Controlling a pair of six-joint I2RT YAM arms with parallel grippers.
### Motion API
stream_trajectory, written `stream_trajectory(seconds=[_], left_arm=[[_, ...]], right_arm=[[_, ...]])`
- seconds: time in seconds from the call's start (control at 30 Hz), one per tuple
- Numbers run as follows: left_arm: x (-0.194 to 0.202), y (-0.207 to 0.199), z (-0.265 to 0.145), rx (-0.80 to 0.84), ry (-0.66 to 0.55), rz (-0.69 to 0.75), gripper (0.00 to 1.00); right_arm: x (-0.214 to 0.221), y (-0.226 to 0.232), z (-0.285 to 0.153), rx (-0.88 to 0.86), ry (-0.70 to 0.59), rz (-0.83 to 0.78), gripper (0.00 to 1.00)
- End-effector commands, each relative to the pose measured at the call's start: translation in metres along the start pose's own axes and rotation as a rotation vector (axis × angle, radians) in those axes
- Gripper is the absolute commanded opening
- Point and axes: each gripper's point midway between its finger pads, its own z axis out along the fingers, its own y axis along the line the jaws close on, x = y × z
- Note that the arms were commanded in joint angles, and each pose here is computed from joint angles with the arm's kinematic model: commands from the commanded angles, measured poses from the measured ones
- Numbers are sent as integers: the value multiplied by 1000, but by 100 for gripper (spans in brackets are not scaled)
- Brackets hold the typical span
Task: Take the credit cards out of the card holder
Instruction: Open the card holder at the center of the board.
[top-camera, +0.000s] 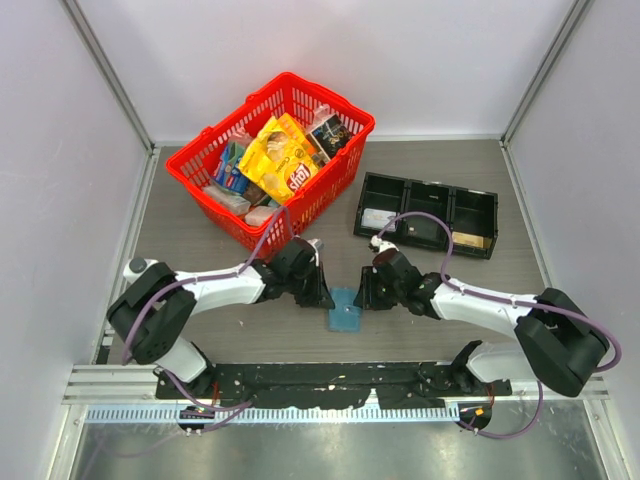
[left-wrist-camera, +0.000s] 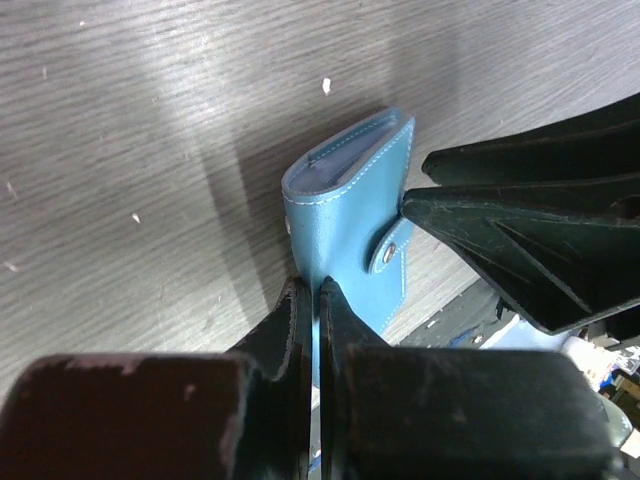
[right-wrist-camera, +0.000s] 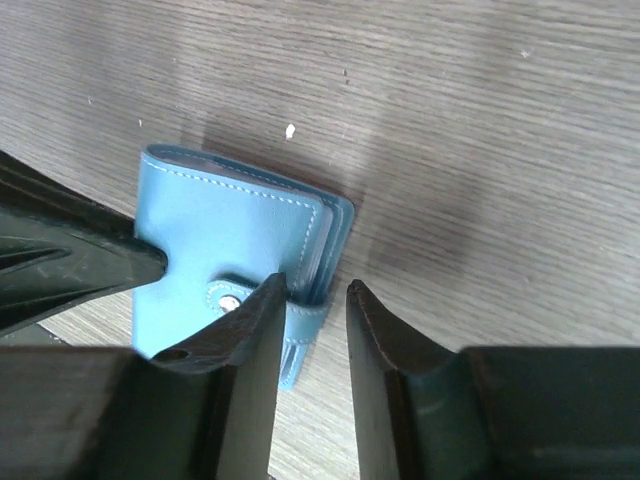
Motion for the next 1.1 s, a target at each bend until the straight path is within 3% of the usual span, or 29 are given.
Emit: stream_trajectory(seconds=[0.0,0.07,0.5,0.97,1.07], left_arm=[[-20,-5,-17,-16,-122,-3,0],[-22,-5,-21,-30,-142,0,0],[-24,-9,-26,-75,-174,30,0],[-24,-31,-30,-49,-173,75,0],[-27,-34,-35,-46,-189,82,0]], right_arm=[[-23,5,-19,83,-70,-22,44],[-30,14,-25,71,-81,-28,50],[-16,66,-4,-59,-13,-37,49],[-1,40,15,111,4,-105,48],[0,32,14,151,0,-119,37]])
